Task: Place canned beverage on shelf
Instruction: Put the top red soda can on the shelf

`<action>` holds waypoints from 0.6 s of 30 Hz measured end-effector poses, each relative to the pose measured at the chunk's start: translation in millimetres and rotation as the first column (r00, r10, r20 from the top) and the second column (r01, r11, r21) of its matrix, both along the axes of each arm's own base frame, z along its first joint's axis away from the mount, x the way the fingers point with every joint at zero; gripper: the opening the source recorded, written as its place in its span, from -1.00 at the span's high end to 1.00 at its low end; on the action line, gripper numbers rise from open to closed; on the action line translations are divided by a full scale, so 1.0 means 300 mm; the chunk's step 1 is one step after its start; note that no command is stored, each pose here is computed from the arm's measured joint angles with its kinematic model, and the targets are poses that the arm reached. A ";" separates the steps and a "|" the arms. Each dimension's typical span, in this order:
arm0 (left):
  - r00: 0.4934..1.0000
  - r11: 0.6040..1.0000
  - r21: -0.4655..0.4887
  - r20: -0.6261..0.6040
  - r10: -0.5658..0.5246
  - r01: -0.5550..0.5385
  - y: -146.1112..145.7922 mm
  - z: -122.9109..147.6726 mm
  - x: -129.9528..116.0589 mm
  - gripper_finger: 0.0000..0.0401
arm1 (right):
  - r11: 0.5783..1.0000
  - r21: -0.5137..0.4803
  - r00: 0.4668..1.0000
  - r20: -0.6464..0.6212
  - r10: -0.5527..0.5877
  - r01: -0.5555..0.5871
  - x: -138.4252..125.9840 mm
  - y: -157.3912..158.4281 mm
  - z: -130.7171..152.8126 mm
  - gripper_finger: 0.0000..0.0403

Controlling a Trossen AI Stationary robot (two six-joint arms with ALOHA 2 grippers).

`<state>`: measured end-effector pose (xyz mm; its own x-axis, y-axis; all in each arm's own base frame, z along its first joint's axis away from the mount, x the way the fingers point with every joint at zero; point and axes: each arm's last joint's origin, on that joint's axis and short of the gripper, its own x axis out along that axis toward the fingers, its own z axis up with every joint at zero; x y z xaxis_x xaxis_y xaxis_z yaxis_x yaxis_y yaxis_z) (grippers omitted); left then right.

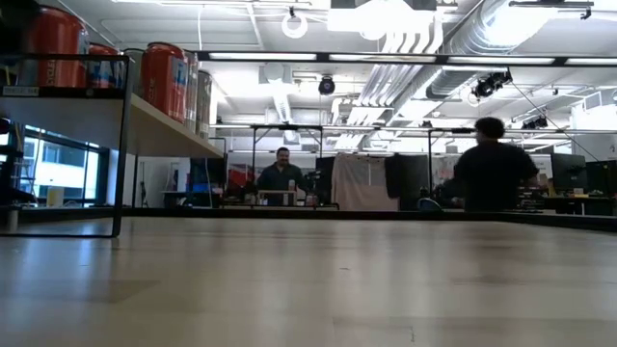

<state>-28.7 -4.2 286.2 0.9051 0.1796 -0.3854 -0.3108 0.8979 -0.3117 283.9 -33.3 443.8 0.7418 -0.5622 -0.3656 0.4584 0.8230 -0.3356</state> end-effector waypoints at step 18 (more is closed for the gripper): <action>1.000 1.000 0.001 -0.002 0.029 -0.029 0.011 -0.027 0.051 -0.84 | 1.000 0.000 1.000 0.000 0.000 0.000 0.000 0.000 0.000 -0.95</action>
<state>-13.4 -0.8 278.1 0.8988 0.2061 -0.3869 -0.3374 0.8887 -0.3104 283.9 -33.3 443.8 0.7416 -0.5624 -0.3656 0.4586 0.8229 -0.3356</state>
